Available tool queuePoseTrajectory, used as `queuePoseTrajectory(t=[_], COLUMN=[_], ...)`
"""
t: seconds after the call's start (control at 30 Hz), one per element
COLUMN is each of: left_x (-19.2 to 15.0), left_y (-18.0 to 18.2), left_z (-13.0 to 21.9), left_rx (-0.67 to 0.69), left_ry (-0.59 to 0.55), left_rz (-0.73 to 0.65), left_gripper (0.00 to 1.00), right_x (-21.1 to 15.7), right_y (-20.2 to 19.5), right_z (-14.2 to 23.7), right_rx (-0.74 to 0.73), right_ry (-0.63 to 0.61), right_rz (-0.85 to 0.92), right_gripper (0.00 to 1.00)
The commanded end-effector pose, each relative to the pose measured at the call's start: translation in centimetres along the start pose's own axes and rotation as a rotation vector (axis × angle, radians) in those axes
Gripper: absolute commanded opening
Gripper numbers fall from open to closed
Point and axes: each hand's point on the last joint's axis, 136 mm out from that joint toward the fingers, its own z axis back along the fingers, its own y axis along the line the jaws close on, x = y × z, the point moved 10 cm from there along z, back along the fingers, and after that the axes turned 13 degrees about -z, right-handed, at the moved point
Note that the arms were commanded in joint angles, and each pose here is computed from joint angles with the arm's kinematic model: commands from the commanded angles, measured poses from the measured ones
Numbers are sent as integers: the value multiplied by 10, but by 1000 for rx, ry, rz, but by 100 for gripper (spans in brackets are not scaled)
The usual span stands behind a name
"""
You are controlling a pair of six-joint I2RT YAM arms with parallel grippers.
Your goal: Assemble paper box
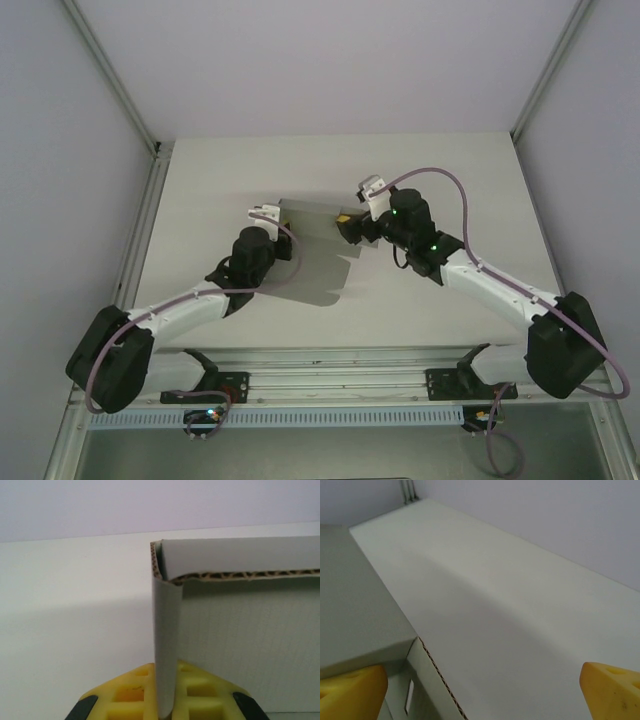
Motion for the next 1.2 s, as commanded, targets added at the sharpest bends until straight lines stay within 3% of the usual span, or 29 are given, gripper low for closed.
queuePoseTrajectory(t=[0.0, 0.13, 0.53, 0.73, 0.87, 1.07, 1.17], left_x=[5, 2, 6, 4, 9, 16, 18], left_y=[-14, -18, -23, -13, -7, 2, 5], left_z=[0, -2, -1, 6, 11, 22, 26], left_rx=[-109, -137, -74, 20, 18, 28, 25], left_ry=[-66, -80, -114, -111, -109, -112, -116], left_rz=[73, 117, 175, 178, 194, 203, 210], left_gripper=[0, 0, 0, 0, 0, 0, 0], right_x=[15, 10, -3, -6, -16, -47, -66], right_y=[-1, -5, -8, -5, -13, -32, -34], right_z=[-3, -4, -1, 17, 50, 101, 109], right_rx=[-3, 5, -172, -191, -282, -380, -326], right_ry=[-242, -372, -448, -271, -199, -82, 13], right_rz=[-158, -303, -454, -404, -404, -365, -385], right_gripper=[100, 100, 100, 100, 100, 100, 100])
